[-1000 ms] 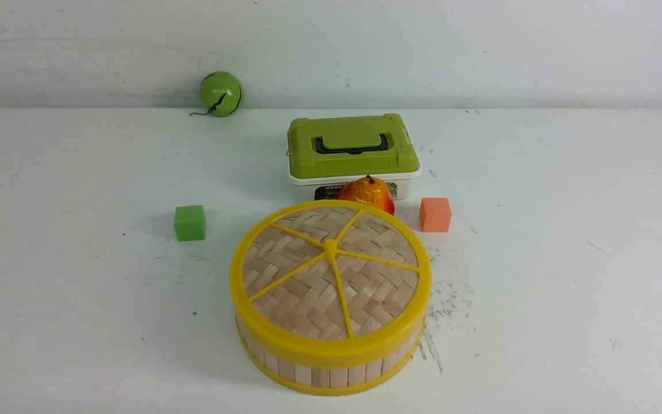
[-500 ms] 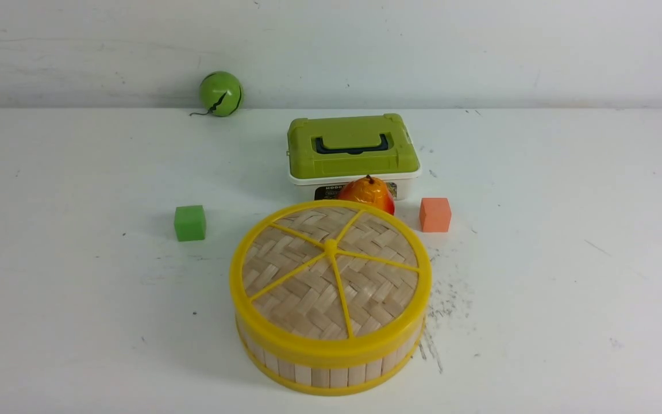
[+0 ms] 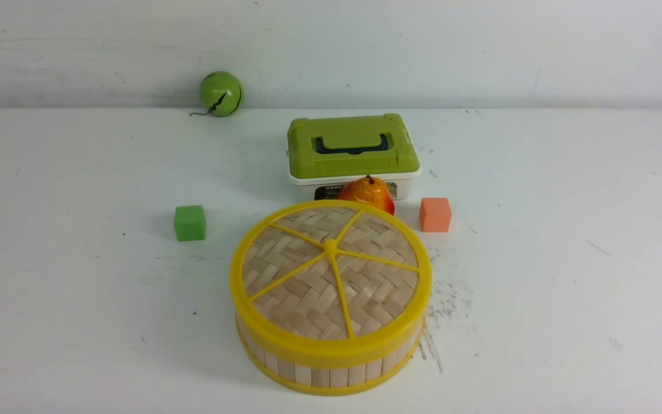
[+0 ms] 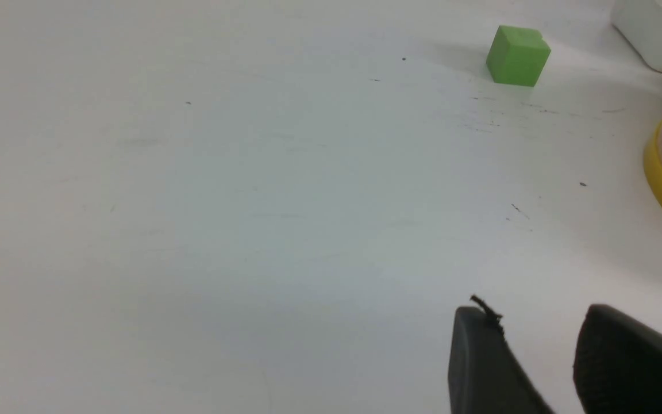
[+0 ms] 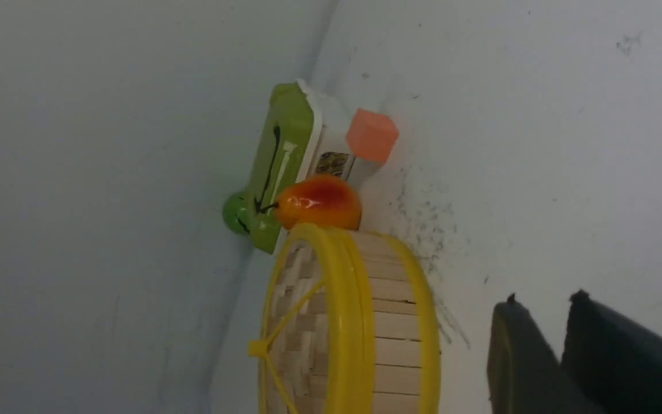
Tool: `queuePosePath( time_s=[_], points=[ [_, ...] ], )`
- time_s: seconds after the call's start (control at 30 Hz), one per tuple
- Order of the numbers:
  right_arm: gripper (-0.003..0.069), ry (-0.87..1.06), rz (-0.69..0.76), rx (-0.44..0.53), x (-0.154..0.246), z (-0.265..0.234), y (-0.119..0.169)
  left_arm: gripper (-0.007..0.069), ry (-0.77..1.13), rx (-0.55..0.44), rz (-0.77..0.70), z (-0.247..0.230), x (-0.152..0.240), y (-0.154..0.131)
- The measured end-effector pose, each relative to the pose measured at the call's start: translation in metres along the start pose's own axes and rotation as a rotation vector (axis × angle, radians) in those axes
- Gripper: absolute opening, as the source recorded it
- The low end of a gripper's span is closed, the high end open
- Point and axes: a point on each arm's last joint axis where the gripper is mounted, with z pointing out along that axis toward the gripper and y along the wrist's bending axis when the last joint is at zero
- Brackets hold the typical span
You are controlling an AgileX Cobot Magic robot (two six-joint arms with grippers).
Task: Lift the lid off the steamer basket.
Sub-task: Use the right arm to lift the lid of the steamer
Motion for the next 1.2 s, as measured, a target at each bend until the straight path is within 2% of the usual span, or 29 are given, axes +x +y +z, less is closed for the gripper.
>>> queuePosePath(
  time_s=[0.1,0.37,0.43,0.5,0.6,0.63,0.67,0.7,0.73,0.77,0.8,0.83,0.87,0.9,1.0,1.2],
  points=[
    [0.0136,-0.002,-0.031,0.001,0.0,0.0,0.0,0.0239,0.0,0.0,0.0,0.0,0.0,0.0],
    [0.0139,-0.003,-0.239,0.018,0.0,0.0,-0.002,0.0239,0.0,0.0,0.0,0.0,0.0,0.0],
    [0.0139,0.004,-0.363,0.006,-0.001,-0.002,0.005,0.0239,0.0,0.0,0.0,0.0,0.0,0.0],
    [0.0118,0.0,-0.523,-0.042,-0.003,-0.01,0.026,0.0239,0.0,0.0,0.0,0.0,0.0,0.0],
    [0.0045,0.004,-0.731,-0.071,-0.007,-0.022,0.062,0.0239,0.0,0.0,0.0,0.0,0.0,0.0],
    [0.0006,0.026,-0.801,-0.06,-0.01,-0.026,0.078,0.0239,0.0,0.0,0.0,0.0,0.0,0.0],
    [0.0001,0.047,-0.818,-0.045,-0.01,-0.025,0.08,0.0239,0.0,0.0,0.0,0.0,0.0,0.0],
    [-0.0018,0.089,-0.907,-0.018,-0.014,-0.027,0.102,0.0239,0.0,0.0,0.0,0.0,0.0,0.0],
    [-0.002,0.108,-0.918,-0.008,-0.015,-0.027,0.107,0.0239,0.0,0.0,0.0,0.0,0.0,0.0],
    [-0.0022,0.192,-1.004,0.049,-0.019,-0.025,0.125,0.0239,0.0,0.0,0.0,0.0,0.0,0.0],
    [-0.0022,0.215,-1.012,0.06,-0.02,-0.024,0.129,0.0239,0.0,0.0,0.0,0.0,0.0,0.0],
    [-0.0022,0.31,-1.08,0.109,-0.024,-0.019,0.144,0.0239,0.0,0.0,0.0,0.0,0.0,0.0],
    [-0.0022,0.309,-1.089,0.11,-0.024,-0.019,0.143,0.0239,0.0,0.0,0.0,0.0,0.0,0.0],
    [-0.0022,0.404,-1.145,0.151,-0.029,-0.012,0.157,0.0239,0.0,0.0,0.0,0.0,0.0,0.0],
    [-0.0022,0.508,-1.211,0.181,-0.035,0.0,0.171,0.0239,0.0,0.0,0.0,0.0,0.0,0.0],
    [-0.0017,0.603,-1.223,0.203,-0.043,0.027,0.185,0.0239,0.0,0.0,0.0,0.0,0.0,0.0]
  ],
)
